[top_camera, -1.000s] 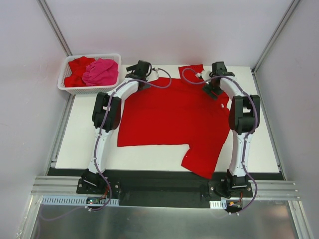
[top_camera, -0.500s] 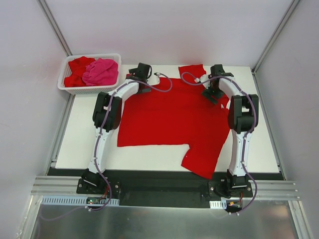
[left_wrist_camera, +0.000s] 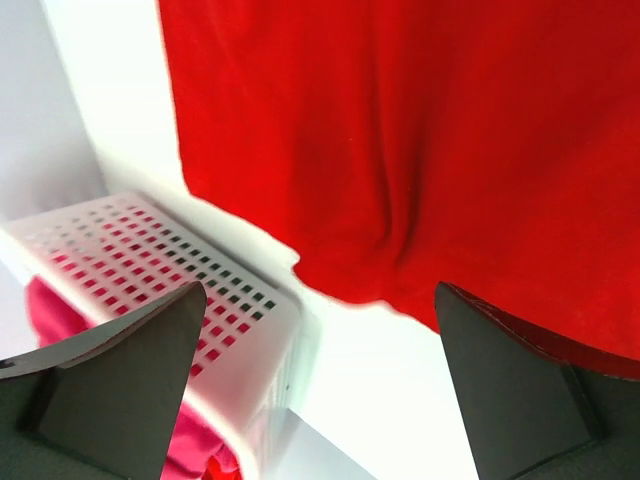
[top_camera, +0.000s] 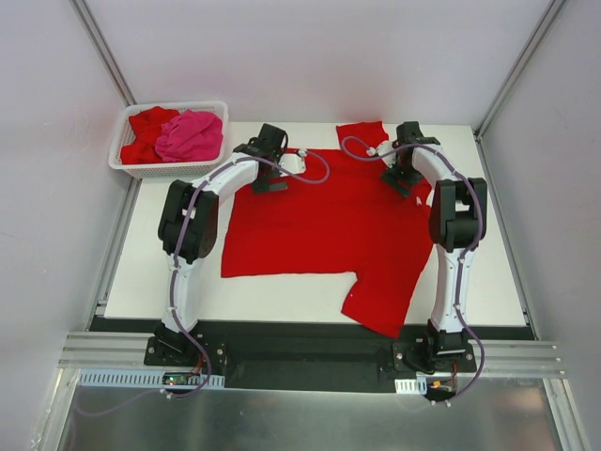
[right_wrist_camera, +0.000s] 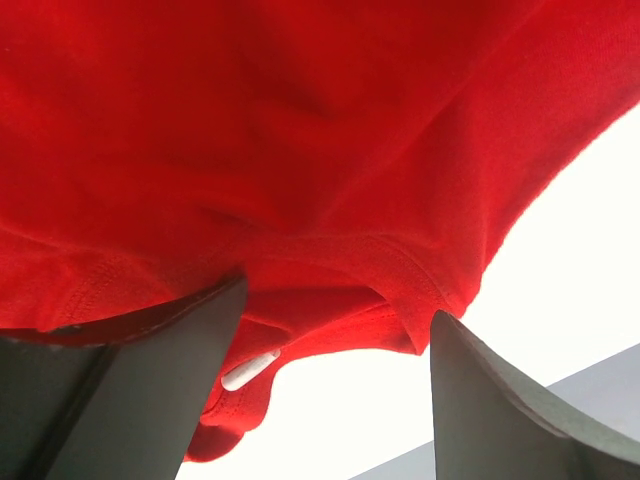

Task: Fold and stack the t-shirts
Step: Flatten out the tshirt

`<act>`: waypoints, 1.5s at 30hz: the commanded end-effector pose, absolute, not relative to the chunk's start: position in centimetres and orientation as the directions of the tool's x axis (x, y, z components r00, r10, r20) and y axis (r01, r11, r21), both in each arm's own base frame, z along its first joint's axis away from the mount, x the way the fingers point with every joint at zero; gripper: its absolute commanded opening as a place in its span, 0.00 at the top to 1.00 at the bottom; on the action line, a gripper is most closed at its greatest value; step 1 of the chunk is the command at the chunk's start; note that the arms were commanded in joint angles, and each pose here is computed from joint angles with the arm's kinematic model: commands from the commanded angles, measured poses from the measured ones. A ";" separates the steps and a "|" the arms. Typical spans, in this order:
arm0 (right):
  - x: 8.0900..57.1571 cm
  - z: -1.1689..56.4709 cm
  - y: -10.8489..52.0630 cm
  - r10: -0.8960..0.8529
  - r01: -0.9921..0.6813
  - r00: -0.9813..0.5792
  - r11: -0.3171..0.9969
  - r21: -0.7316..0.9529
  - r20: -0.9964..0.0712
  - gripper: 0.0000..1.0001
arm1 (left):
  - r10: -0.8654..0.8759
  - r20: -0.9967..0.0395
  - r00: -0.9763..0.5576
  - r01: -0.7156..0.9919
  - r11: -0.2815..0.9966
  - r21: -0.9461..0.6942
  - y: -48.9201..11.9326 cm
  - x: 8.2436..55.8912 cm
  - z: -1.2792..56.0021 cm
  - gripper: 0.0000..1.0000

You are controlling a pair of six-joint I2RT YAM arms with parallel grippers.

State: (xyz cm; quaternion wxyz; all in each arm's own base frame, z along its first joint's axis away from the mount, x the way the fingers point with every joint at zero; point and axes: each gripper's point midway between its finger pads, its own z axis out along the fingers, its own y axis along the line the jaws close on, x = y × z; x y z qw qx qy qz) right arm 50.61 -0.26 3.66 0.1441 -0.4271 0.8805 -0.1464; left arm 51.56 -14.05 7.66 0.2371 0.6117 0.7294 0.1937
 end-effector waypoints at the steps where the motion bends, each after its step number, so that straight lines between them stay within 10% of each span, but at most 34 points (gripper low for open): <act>1: 51.0 4.5 -1.1 -0.781 -0.674 -0.609 0.600 -0.431 -0.134 0.21 | 0.976 -0.158 -0.149 0.776 0.214 0.593 -14.3 51.1 11.1 0.01; 15: 50.2 14.1 0.5 -0.709 -0.541 -0.619 0.697 -0.469 -0.339 0.21 | 0.958 -0.216 -0.186 0.794 0.276 0.541 -15.5 48.5 12.3 0.01; 27: 38.4 9.1 4.0 -0.748 -0.738 -0.629 0.660 -0.137 -0.214 0.20 | 0.938 -0.233 -0.256 0.887 0.323 0.331 -15.7 42.2 8.3 0.01; 45: 40.2 3.5 4.0 -0.801 -0.776 -0.585 0.598 -0.199 -0.128 0.19 | 0.946 -0.184 -0.266 0.892 0.314 0.324 -14.9 46.1 4.9 0.02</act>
